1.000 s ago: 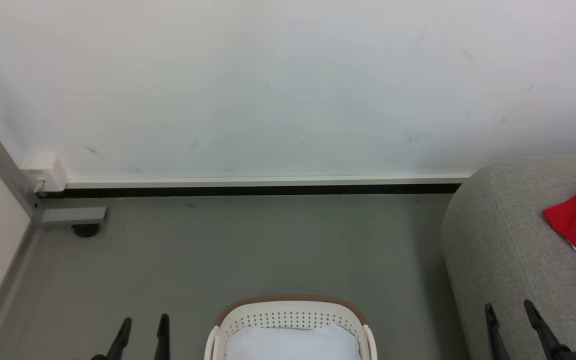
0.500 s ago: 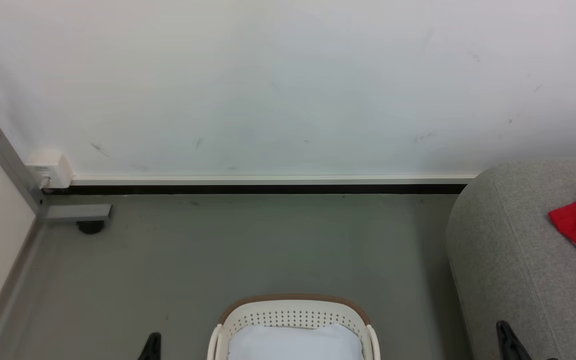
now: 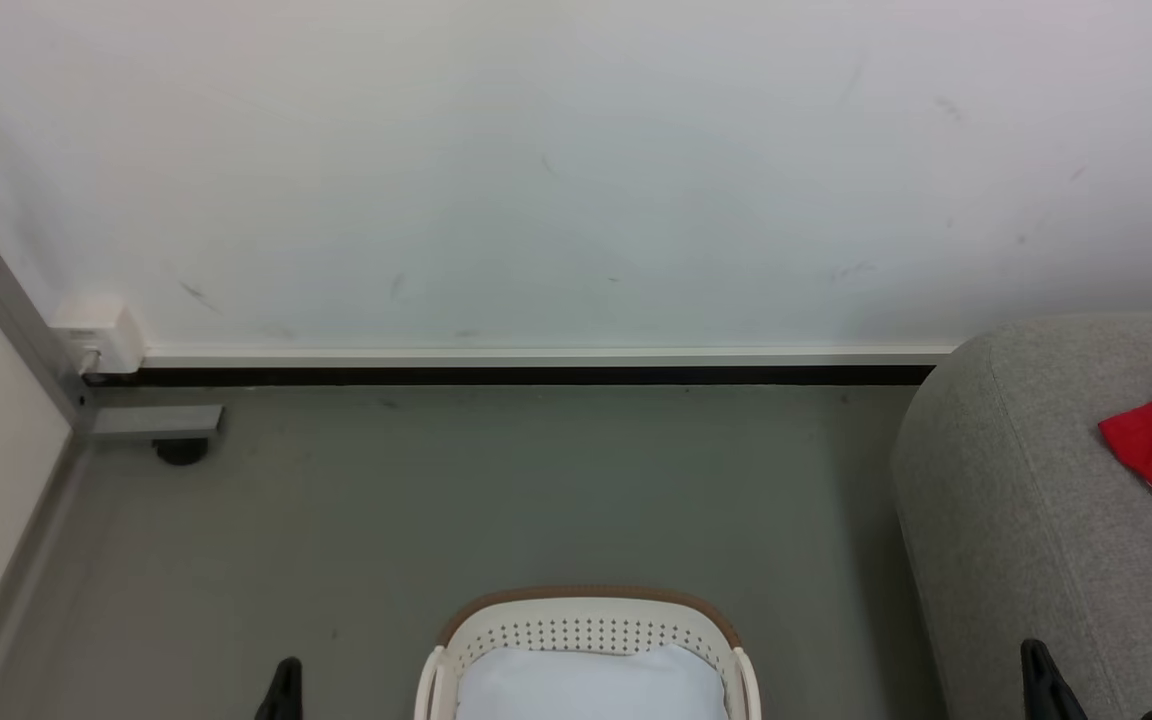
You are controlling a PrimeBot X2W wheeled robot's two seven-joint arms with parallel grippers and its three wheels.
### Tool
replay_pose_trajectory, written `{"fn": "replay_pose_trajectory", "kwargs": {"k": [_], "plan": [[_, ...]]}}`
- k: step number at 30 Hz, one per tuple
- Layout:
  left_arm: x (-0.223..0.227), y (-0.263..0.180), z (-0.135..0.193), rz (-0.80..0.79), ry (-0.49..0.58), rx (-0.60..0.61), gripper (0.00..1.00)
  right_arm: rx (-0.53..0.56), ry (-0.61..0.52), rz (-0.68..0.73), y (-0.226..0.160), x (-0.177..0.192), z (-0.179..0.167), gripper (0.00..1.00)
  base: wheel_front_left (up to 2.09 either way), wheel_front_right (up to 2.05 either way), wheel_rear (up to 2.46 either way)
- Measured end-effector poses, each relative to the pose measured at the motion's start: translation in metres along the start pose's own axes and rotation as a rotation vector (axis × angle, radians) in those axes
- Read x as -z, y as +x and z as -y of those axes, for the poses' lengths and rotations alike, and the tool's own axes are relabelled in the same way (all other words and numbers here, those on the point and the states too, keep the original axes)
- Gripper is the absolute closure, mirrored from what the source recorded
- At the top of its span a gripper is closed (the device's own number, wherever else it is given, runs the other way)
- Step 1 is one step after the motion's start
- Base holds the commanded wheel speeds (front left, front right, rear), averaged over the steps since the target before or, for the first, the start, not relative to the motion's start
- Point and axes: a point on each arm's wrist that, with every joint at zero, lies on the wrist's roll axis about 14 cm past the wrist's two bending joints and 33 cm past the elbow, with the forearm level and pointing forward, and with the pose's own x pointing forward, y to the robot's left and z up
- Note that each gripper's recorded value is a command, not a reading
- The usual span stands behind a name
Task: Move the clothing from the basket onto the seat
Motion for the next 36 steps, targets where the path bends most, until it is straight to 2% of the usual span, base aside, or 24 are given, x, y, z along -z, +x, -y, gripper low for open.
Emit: {"fn": "replay_pose_trajectory", "kwargs": {"k": [19, 36], "plan": [[-0.011, 0.012, -0.005, 0.008, -0.29, -0.037, 1.0, 0.034, 0.308, 0.021, 0.011, -0.014, 0.004, 1.0, 0.0, 0.0, 0.0], [-0.019, 0.019, -0.006, 0.015, -0.515, -0.04, 1.0, 0.037, 0.535, 0.026, 0.018, -0.021, 0.005, 1.0, 0.0, 0.0, 0.0]]}}
